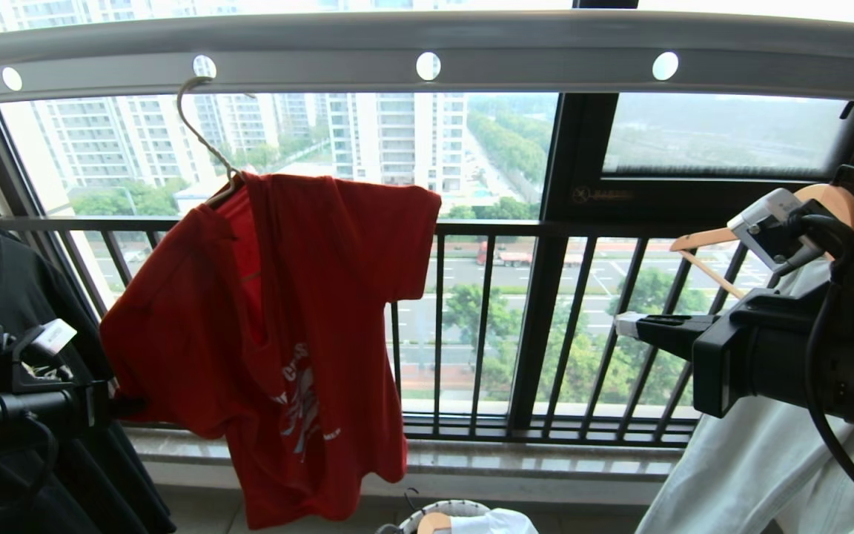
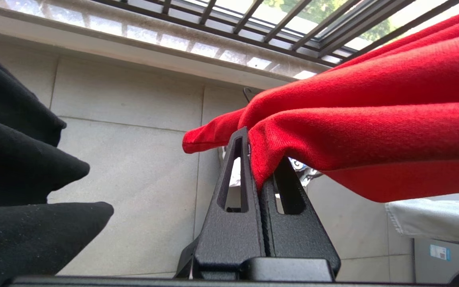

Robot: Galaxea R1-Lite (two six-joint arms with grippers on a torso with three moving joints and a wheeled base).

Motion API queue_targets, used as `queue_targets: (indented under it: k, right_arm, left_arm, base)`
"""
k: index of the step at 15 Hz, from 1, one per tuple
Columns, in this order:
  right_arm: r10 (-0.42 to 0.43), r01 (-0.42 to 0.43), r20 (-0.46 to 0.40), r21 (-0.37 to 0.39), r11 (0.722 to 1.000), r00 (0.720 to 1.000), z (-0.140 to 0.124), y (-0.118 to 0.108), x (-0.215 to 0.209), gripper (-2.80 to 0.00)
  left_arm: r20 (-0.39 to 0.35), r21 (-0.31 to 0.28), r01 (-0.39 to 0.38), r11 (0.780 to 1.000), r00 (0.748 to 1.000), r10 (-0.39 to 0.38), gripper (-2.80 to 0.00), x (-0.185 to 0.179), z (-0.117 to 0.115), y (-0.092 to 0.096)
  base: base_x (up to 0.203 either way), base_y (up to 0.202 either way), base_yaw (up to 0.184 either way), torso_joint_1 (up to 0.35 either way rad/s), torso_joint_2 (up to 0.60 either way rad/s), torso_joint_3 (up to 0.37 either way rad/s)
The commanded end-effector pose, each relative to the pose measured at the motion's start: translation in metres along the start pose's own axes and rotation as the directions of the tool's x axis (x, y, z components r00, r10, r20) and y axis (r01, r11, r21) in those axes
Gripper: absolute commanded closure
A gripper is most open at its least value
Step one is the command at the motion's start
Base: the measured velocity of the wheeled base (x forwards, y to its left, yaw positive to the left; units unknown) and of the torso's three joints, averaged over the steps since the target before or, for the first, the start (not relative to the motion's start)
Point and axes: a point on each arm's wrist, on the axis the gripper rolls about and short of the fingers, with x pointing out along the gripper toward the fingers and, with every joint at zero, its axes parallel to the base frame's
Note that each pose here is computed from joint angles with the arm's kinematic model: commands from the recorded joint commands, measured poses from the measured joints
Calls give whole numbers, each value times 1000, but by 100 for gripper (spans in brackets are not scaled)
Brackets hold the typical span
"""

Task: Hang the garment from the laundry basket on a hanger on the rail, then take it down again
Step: Take the clothes off the clothes rack

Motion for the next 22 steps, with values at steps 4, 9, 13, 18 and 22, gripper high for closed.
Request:
queue_targets:
  k: [4, 9, 13, 18, 22]
  right_arm:
    - [2, -2, -2, -1, 1000, 1000, -1, 0, 1, 0]
    - [2, -2, -2, -1, 1000, 1000, -1, 0, 1, 0]
    - [2, -2, 1, -1, 1000, 1000, 0, 0, 0, 0]
    - [1, -1, 2, -2, 1000, 1000, 0, 0, 0, 0]
    - [2, -2, -3, -2, 1000, 1000, -1, 0, 1, 0]
  left_arm:
    - [24, -19, -64, 998, 998, 64, 0, 17, -10, 27]
    - [68, 2, -55, 998, 996, 55, 0, 4, -4, 17]
    - [110, 35, -43, 998, 993, 39, -280, -19, -1, 0]
    - [-82, -25, 45, 999, 996, -47, -280, -64, -11, -41]
    - [-132, -56, 76, 996, 988, -82, -280, -105, 13, -70]
  base:
    - [0, 0, 0, 0, 0, 0]
    - [0, 0, 0, 0, 0, 0]
    - [0, 0, 0, 0, 0, 0]
    - [0, 0, 0, 0, 0, 0]
    - [0, 0, 0, 0, 0, 0]
